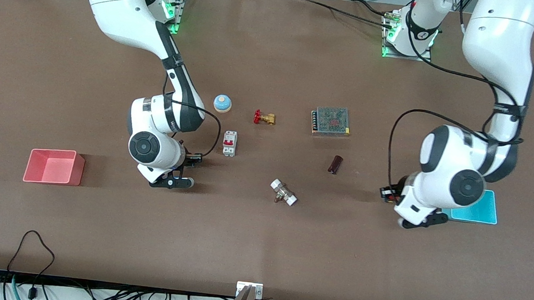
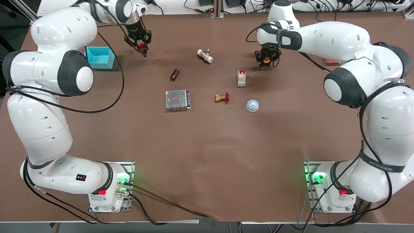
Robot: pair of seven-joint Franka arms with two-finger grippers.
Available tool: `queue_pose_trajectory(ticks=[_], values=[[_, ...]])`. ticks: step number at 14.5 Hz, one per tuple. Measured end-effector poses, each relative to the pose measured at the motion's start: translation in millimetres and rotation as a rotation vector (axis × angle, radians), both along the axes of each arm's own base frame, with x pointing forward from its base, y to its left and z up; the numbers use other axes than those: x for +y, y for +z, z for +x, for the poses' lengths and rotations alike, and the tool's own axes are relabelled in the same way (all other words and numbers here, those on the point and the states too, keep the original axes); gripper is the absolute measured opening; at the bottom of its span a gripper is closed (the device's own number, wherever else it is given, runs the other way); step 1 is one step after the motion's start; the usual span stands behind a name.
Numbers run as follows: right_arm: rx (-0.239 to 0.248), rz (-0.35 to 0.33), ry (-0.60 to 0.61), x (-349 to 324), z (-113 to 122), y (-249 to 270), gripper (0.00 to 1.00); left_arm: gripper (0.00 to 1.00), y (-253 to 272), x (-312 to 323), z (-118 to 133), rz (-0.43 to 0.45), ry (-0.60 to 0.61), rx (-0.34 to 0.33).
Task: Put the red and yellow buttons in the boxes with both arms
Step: 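Carry the yellow button to the pink box while the left gripper carries red to cyan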
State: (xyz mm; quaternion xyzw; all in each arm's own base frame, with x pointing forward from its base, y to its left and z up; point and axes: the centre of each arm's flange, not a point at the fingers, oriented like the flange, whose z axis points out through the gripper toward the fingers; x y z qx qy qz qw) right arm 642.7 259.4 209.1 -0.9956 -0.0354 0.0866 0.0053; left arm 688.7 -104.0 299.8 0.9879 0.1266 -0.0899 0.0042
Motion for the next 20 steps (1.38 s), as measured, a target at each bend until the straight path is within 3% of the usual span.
queue_pose_trajectory(ticks=[3, 7, 12, 15, 20], values=[[-0.057, 0.008, -0.05, -32, 20, 51, 0.43, 0.42, 20, 40, 9, 0.023, -0.013, -0.016], [-0.087, 0.018, -0.185, -154, 49, 107, 0.43, 0.42, 22, 92, 12, 0.024, -0.033, -0.019], [-0.049, 0.015, -0.192, -316, 50, 103, 0.43, 0.42, 23, 172, 10, 0.002, -0.07, -0.027], [-0.048, -0.047, -0.151, -340, 52, 100, 0.43, 0.42, 23, 207, 6, -0.011, -0.105, -0.029], [-0.034, -0.051, -0.07, -374, 53, 75, 0.43, 0.42, -5, 233, 4, -0.017, -0.123, -0.014]])
